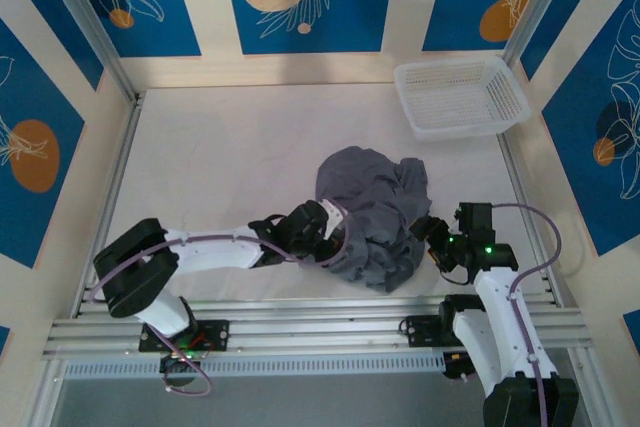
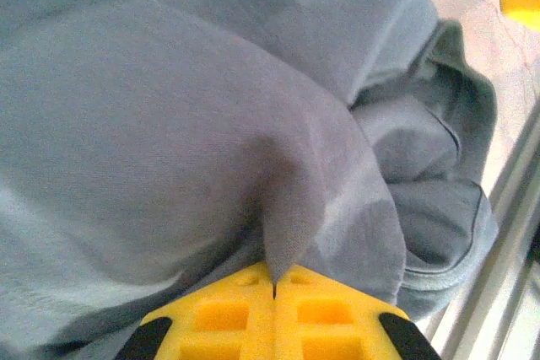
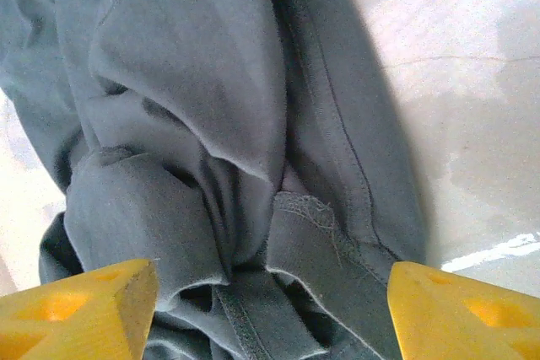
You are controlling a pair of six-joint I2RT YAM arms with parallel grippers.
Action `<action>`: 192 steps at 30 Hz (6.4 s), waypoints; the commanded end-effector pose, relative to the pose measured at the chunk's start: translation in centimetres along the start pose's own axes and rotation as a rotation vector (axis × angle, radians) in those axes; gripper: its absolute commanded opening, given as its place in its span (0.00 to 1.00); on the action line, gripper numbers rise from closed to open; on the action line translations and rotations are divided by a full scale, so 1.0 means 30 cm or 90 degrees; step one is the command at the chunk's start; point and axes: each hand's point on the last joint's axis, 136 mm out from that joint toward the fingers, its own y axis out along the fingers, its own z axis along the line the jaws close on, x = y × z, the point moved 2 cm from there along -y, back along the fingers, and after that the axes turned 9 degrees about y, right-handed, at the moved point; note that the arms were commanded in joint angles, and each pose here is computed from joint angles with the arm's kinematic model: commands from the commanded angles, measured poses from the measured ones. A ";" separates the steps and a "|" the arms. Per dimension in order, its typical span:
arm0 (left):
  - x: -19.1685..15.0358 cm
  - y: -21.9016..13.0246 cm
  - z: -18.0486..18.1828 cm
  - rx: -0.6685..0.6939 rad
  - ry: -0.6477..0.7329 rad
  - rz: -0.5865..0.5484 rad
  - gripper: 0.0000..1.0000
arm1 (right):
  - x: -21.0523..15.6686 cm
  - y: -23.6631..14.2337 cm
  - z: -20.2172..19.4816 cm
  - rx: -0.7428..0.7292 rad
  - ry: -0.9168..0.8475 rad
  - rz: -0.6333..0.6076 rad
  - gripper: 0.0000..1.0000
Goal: Fold the inside-out t-shirt
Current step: Flatten out the T-shirt at the center of the table.
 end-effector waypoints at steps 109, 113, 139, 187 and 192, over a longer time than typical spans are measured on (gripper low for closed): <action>-0.005 -1.044 0.755 0.567 -0.388 -0.248 0.00 | -0.017 0.212 -0.019 -0.231 -0.136 -0.048 0.88; -0.013 -1.037 0.756 0.566 -0.388 -0.244 0.00 | -0.020 0.257 -0.004 -0.213 -0.133 -0.018 0.76; 0.397 -1.580 0.481 0.611 -0.221 -0.519 0.00 | 0.048 -0.764 0.781 0.334 -0.424 -0.366 0.00; 0.512 -1.080 1.113 0.480 -0.371 -0.419 0.99 | 0.402 -0.566 1.096 0.242 -0.564 -0.291 0.87; 0.397 -0.762 0.868 0.328 -0.403 -0.346 0.88 | 0.203 -0.470 0.925 0.296 -0.404 -0.161 0.82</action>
